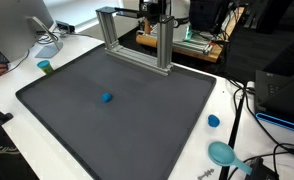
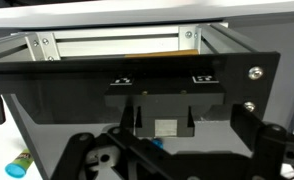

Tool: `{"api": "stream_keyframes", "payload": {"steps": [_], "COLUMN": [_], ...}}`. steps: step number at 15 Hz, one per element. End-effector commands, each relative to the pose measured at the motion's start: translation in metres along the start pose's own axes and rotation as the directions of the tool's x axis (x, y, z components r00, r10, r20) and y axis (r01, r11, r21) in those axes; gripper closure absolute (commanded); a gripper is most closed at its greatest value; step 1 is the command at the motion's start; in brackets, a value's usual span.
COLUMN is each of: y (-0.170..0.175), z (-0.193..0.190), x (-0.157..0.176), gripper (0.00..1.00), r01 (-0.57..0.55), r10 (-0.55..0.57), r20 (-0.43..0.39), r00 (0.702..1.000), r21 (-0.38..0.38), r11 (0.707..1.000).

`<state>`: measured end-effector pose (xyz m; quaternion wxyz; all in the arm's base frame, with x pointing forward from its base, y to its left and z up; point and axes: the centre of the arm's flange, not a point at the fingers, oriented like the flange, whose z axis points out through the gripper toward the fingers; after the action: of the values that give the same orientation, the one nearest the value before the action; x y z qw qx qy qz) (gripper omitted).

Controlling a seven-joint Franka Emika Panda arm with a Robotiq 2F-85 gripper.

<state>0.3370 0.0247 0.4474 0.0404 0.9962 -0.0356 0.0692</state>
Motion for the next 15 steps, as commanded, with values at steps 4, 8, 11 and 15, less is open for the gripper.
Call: {"api": "stream_keyframes", "payload": {"steps": [4, 8, 11, 15], "y": [0.006, 0.005, 0.004, 0.011], "z": [0.004, 0.006, 0.002, 0.005], "x": [0.005, 0.010, 0.007, 0.012], "gripper": [0.07, 0.02, 0.01, 0.00], "r01": [-0.050, -0.063, -0.041, -0.055], "r10": [0.050, 0.062, 0.041, 0.054], "r20": [0.018, 0.037, 0.016, 0.030], "r00": [0.999, 0.997, 0.999, 0.998], "r21": [0.014, 0.013, 0.006, 0.012], "r11": [0.999, 0.998, 0.999, 0.998]}}
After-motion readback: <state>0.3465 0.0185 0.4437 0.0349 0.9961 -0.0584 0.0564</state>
